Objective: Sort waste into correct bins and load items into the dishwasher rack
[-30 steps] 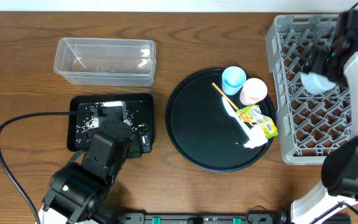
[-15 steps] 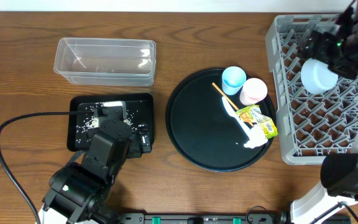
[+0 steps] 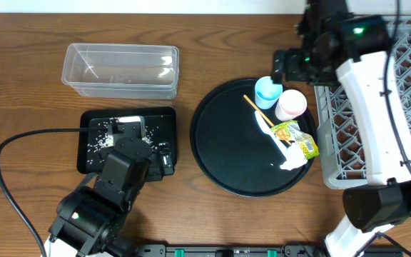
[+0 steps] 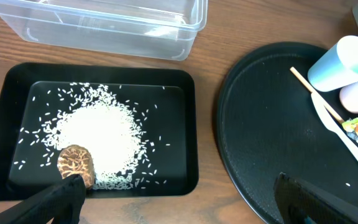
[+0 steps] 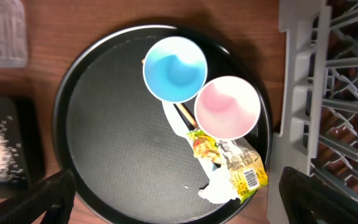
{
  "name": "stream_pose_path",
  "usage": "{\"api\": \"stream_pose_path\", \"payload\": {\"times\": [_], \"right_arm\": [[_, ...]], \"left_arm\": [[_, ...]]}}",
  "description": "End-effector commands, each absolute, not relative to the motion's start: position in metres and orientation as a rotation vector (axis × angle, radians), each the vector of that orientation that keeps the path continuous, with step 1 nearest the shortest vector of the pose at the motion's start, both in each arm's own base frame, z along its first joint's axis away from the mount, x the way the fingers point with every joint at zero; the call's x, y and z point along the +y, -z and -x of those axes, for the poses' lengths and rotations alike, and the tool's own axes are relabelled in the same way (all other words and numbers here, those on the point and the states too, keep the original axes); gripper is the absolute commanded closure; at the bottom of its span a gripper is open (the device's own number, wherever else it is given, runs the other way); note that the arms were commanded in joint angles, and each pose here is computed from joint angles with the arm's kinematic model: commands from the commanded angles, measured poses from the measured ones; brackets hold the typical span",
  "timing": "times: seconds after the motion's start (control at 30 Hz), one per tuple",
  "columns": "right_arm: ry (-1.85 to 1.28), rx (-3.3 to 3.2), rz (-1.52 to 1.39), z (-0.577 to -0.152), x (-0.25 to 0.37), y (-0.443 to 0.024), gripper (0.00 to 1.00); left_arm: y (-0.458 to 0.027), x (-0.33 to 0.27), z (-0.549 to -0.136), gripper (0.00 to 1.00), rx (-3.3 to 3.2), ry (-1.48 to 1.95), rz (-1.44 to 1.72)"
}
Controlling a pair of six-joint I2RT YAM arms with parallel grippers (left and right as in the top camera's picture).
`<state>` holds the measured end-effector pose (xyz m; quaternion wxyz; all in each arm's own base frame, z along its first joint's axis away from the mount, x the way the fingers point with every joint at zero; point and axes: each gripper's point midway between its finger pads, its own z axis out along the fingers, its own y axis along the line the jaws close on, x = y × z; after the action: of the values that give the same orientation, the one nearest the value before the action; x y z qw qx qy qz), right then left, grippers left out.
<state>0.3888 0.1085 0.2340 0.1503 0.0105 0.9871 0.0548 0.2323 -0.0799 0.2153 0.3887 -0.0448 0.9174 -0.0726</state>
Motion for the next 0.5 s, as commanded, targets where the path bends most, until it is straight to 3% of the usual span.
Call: {"api": "stream_pose_path", "payload": {"times": [0.0,0.23,0.47], "right_arm": [[-0.080,2.858,-0.030,-0.386,0.115,-0.219,0.01],[-0.025,2.867,-0.016,-0.387,0.116,-0.202,0.01],[0.001,2.804,-0.342,-0.402,0.061,-0.212,0.01]], "left_arm": [[-0.221,-0.077,-0.234,0.02,2.315,0.171,0.120],[-0.221,-0.077,-0.234,0.02,2.315,0.171,0.120],[-0.221,-0.077,-0.234,0.02,2.315,0.171,0.120]]}}
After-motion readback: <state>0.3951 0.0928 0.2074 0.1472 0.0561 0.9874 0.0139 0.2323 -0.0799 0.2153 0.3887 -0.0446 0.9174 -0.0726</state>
